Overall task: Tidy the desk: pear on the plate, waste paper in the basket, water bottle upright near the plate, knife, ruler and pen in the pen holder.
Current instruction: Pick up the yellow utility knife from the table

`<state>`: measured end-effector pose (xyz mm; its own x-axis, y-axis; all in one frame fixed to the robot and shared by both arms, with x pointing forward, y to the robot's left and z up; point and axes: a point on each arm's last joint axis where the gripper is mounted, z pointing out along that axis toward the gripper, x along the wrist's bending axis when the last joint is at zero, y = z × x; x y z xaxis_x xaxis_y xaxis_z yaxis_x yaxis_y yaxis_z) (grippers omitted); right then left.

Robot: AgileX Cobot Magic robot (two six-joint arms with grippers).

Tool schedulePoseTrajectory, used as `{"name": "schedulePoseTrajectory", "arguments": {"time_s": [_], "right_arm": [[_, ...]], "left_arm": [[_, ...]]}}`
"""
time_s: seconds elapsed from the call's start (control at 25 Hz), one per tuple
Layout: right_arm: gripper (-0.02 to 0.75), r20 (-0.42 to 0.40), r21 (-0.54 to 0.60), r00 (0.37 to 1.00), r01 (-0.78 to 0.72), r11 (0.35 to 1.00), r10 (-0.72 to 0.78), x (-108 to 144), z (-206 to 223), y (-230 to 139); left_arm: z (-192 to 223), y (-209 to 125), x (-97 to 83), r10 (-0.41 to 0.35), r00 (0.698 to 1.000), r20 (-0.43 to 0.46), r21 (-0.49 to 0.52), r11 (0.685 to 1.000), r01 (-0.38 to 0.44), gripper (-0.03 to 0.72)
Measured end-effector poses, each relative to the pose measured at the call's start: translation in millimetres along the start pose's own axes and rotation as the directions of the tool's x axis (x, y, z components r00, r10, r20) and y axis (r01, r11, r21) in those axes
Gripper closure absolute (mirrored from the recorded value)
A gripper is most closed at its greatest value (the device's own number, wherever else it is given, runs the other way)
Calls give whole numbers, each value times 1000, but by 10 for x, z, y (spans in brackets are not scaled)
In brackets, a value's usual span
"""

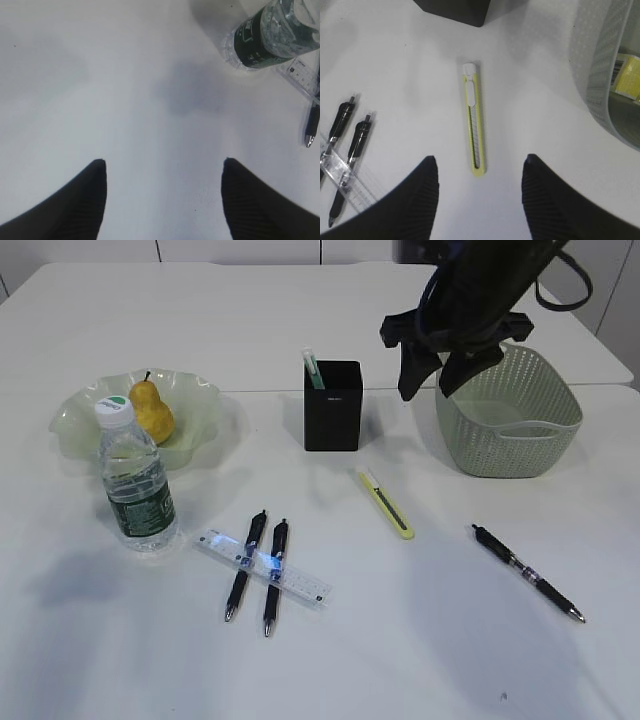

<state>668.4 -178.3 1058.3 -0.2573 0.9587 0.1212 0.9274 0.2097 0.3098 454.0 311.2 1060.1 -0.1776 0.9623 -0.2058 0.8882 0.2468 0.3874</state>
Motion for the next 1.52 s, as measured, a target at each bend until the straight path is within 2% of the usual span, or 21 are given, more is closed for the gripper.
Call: {"name": "schedulePoseTrajectory", "arguments": {"time_s": [0.08, 0.48, 0.92, 1.52], "right_arm": [[342, 11, 15, 1000, 4, 1000, -4, 1, 126, 42], [344, 64, 126, 995, 69, 990, -77, 309, 834, 71], [344, 89, 186, 993, 63, 981, -81, 263, 1297, 76], [345, 99, 249, 989, 78, 965, -106, 212, 1627, -2]], "left_arm": [[0, 7, 0, 0, 1000, 0, -8, 1000, 0, 181], [0, 16, 0, 0, 1000, 0, -17, 1000, 0, 186], [0, 20, -1, 0, 1000, 1, -22, 1000, 0, 195], [36, 33, 4, -2, 1000, -1, -13, 1000, 2, 200]]}}
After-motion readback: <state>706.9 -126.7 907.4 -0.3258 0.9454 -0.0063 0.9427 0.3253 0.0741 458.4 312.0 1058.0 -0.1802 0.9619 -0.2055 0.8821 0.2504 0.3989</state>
